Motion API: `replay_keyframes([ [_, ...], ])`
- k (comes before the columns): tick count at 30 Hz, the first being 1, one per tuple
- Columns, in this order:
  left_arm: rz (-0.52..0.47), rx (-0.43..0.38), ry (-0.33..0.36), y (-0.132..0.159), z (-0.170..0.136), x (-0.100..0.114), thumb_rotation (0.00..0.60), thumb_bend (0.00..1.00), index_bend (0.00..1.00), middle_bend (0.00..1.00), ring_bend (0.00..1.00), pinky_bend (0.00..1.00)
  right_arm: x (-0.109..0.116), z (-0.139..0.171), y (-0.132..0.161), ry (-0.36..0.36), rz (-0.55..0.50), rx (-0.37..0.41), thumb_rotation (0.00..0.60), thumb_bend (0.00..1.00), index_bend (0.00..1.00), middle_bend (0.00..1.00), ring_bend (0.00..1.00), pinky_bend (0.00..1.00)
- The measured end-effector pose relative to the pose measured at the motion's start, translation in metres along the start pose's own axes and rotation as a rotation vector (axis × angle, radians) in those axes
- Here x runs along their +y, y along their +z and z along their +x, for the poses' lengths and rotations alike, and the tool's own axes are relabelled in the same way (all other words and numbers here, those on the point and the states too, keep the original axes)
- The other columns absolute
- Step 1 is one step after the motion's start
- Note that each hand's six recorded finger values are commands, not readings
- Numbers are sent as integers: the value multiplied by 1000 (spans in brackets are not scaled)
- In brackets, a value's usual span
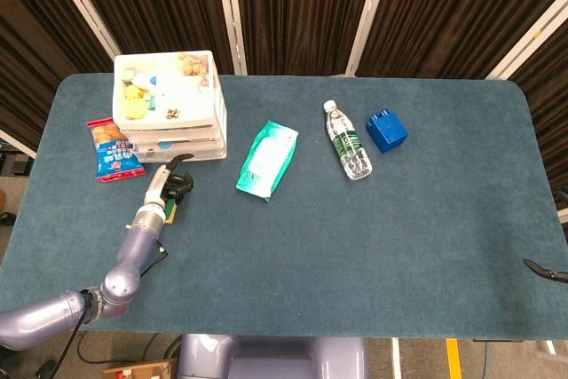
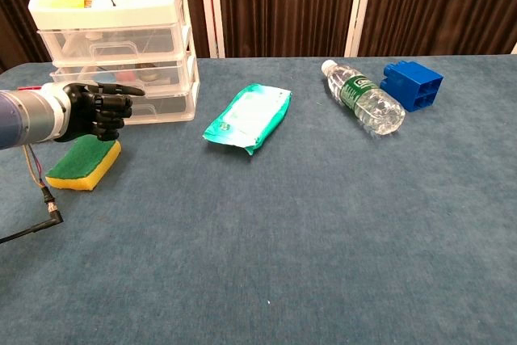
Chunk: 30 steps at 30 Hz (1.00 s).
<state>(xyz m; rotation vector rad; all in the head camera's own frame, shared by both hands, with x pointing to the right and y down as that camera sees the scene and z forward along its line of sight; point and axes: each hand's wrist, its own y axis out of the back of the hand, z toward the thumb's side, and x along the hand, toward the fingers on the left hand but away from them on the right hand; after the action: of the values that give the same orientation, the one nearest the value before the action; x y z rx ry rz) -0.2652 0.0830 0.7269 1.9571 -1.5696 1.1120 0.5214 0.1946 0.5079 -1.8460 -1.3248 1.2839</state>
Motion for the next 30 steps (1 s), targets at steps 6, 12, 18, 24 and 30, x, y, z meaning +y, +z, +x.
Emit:
replay_keyframes([
  [6, 21, -2, 2, -9, -10, 7, 600, 750, 266, 978, 918, 875, 0, 0, 0, -2, 0, 1, 600, 138, 0, 0, 0, 0],
  [12, 62, 4, -1, -18, -19, 14, 600, 748, 238, 977, 918, 875, 1, 0, 0, -4, 0, 1, 600, 138, 0, 0, 0, 0],
  [18, 168, -37, -11, -16, -31, 18, 600, 736, 234, 977, 916, 875, 1, 0, 1, -6, 1, 1, 600, 139, 0, 0, 0, 0],
  [24, 395, -121, 22, -7, -43, 26, 600, 735, 268, 984, 925, 882, 1, 0, 1, -11, 3, 5, 600, 139, 0, 0, 0, 0],
  [30, 573, -220, 138, 17, -52, 39, 600, 743, 262, 994, 942, 892, 1, 1, 1, -9, 4, 4, 600, 139, 0, 0, 0, 0],
])
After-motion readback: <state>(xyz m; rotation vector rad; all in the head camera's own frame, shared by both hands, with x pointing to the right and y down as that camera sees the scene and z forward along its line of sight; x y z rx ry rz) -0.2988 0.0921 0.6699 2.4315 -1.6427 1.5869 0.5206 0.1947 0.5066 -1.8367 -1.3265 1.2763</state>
